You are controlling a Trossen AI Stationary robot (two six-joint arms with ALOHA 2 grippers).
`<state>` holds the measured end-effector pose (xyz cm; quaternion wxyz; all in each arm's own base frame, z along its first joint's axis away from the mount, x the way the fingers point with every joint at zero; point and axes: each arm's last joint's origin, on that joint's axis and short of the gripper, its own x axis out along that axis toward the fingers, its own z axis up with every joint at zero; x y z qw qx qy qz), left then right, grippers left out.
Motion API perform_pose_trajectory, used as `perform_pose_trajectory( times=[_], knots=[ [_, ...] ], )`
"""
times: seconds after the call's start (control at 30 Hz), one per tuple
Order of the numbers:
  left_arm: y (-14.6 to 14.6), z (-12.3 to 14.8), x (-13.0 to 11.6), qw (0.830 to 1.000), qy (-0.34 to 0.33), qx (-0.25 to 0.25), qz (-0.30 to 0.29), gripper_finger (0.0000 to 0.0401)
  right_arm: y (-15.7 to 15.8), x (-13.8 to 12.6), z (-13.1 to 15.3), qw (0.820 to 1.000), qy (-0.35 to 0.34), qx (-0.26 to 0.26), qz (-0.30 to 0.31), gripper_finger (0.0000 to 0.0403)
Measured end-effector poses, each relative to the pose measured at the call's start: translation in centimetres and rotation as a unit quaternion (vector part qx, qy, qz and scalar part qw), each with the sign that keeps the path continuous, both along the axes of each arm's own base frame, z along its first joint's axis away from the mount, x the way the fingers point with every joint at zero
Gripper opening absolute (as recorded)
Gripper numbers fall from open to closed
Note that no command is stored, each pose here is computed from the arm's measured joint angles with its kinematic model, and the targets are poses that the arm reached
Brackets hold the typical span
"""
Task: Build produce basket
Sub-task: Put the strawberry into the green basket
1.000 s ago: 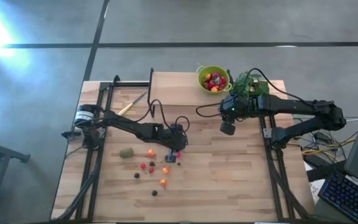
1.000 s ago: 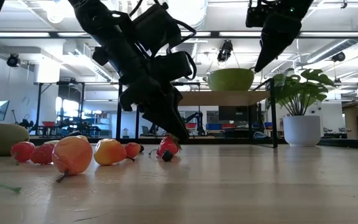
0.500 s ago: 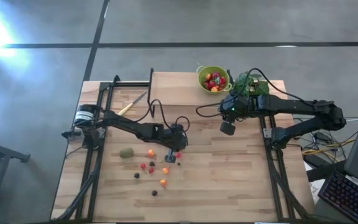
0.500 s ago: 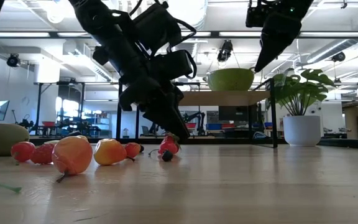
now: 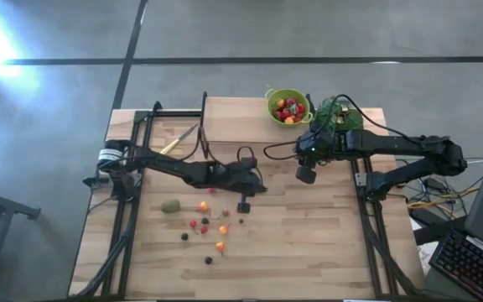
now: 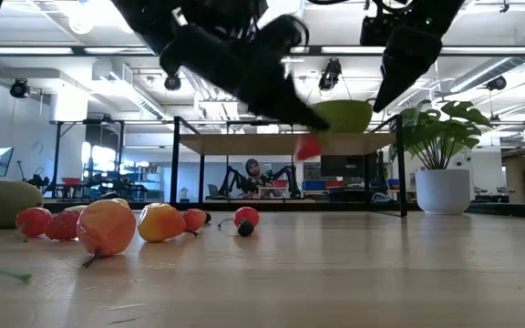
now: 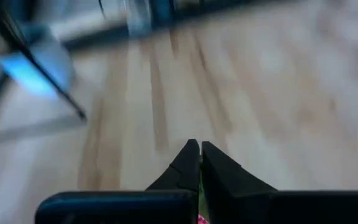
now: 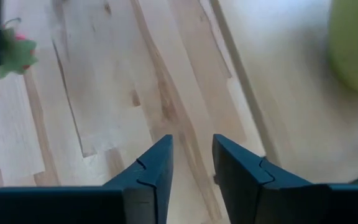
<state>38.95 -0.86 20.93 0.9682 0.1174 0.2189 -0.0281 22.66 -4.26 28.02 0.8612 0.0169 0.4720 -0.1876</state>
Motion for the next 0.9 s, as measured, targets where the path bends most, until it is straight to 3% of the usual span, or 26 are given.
perform_pose_trajectory(
  times=[0.13, 0.4, 0.63, 0.9],
  knots=[
    [0.3, 1.3, 0.5, 0.996, -0.090, -0.023, 0.012, 0.0005, 0.3, 0.0, -0.7, 1.000, 0.003, 0.003, 0.009, 0.0125],
    [1.7, 2.7, 0.7, 0.983, -0.165, -0.062, 0.044, 0.0005, 1.2, 0.2, -0.9, 0.999, -0.001, 0.013, 0.029, 0.0151],
    [2.4, 2.3, -0.7, 0.960, -0.260, -0.089, 0.046, 0.0005, 1.4, 0.6, -0.7, 0.999, -0.024, 0.013, 0.033, 0.0172],
    [2.4, 2.1, -1.2, 0.954, -0.283, -0.092, 0.035, 0.0005, 1.4, 1.9, 0.1, 0.993, -0.107, 0.005, 0.040, 0.0200]
  ],
)
